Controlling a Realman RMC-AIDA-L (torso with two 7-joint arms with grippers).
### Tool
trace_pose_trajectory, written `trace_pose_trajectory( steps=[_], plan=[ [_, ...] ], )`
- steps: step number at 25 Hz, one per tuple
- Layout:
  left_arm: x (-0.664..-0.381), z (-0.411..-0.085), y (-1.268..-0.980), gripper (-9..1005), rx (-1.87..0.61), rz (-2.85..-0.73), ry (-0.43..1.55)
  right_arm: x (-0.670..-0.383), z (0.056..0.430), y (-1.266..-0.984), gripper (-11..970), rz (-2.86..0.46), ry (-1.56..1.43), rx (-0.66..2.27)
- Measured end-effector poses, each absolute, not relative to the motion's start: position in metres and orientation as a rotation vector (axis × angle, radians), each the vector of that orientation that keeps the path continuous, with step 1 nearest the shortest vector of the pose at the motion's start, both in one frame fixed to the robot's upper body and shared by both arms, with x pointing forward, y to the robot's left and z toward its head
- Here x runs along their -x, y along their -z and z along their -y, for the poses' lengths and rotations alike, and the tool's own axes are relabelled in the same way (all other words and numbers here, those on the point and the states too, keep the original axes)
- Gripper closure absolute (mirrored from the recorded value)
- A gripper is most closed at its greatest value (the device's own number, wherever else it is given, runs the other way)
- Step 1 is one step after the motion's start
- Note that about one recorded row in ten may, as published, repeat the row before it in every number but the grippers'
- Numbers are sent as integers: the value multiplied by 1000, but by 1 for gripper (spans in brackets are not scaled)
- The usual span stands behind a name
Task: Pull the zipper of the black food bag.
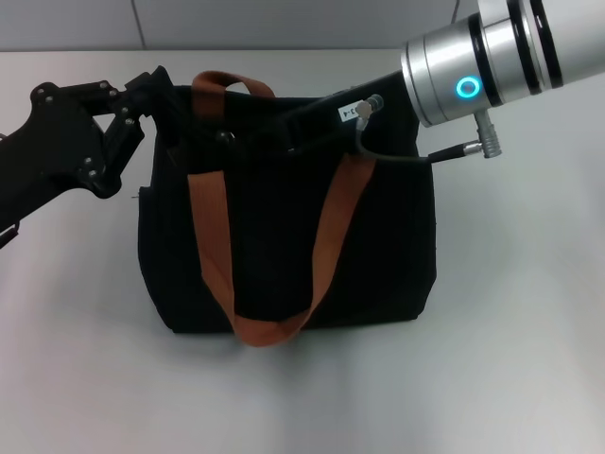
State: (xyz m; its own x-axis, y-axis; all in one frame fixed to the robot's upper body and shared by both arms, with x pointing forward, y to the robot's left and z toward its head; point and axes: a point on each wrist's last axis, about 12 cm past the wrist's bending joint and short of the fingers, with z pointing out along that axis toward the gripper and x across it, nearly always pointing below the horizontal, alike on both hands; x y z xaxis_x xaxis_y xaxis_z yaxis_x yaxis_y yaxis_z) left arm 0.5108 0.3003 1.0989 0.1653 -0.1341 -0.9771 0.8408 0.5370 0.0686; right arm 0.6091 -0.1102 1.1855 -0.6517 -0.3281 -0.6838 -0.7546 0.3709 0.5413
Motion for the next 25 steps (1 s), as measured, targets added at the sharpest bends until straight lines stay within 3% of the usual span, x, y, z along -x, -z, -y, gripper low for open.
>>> trace_pose_trajectory(
  steps=[9,19,25],
  plan=[
    [-510,-303,-1099,974,-717,-1212,777,-608,128,-1194,958,-2270,-1029,871],
    [-511,-307,-1099,965,-703,-1216,761,-592,179,-1209,951,-2323,-832,686],
    [-511,-307,-1099,959,-700,-1217,758,-582,198,-1209,947,-2291,-899,616]
  ],
)
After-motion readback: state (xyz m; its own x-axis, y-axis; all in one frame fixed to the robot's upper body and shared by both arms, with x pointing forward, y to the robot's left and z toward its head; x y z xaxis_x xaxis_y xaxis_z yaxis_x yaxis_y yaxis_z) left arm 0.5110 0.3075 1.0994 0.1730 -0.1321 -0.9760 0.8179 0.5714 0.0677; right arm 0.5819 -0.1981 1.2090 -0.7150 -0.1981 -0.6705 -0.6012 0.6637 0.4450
